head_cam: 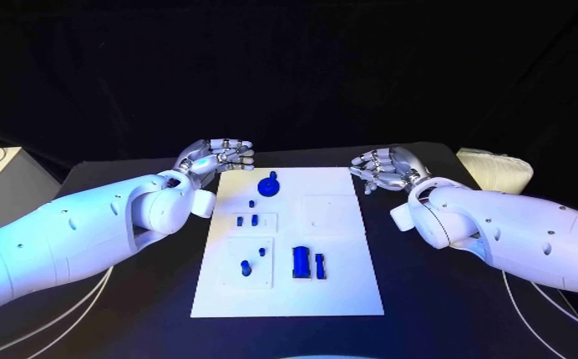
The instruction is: Assemble the parts on the task board
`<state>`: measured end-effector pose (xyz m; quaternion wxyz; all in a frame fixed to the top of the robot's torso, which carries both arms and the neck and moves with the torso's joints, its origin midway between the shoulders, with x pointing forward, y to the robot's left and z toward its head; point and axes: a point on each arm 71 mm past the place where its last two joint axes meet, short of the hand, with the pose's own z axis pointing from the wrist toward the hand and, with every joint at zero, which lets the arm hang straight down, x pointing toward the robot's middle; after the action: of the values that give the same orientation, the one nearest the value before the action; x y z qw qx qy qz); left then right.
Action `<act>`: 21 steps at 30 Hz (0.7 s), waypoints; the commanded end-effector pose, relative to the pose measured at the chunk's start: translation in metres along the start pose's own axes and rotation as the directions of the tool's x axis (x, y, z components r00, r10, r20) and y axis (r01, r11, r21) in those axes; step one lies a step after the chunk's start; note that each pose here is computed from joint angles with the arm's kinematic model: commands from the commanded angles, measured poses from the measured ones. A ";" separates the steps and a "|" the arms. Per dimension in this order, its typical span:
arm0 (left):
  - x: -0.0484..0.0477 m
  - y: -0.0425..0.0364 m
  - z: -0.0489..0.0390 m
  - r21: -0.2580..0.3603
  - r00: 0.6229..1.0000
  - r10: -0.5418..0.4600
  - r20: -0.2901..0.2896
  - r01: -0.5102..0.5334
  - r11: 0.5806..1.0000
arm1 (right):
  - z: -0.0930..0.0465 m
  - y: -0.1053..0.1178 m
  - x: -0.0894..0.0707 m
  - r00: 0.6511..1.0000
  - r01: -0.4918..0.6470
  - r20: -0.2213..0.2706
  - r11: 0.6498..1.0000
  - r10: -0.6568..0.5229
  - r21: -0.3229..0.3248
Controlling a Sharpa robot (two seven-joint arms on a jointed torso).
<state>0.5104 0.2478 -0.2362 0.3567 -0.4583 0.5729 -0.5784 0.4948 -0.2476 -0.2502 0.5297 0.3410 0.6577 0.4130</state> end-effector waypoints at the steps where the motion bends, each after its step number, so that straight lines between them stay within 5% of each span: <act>1: -0.0094 -0.0020 0.0052 0.099 0.994 -0.039 0.106 0.029 0.995 | 0.011 0.001 -0.009 0.993 -0.107 0.037 0.992 0.109 -0.068; 8: -0.0117 0.0037 0.0123 0.112 0.988 -0.031 0.151 0.014 0.994 | 0.026 0.001 -0.014 0.990 -0.120 0.058 0.988 0.125 -0.092; 10: -0.0091 0.0060 0.0117 0.062 0.995 -0.015 0.103 0.009 0.998 | 0.024 -0.002 -0.016 0.994 -0.067 0.083 0.997 0.071 -0.043; 21: 0.0126 0.0066 0.0039 0.067 0.987 0.011 0.163 -0.022 0.998 | 0.006 0.017 0.013 0.963 -0.232 0.118 0.969 0.240 -0.079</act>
<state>0.5106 0.2339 -0.2431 0.3891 -0.4835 0.5336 -0.5746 0.5012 -0.2284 -0.2432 0.5171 0.4017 0.5930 0.4686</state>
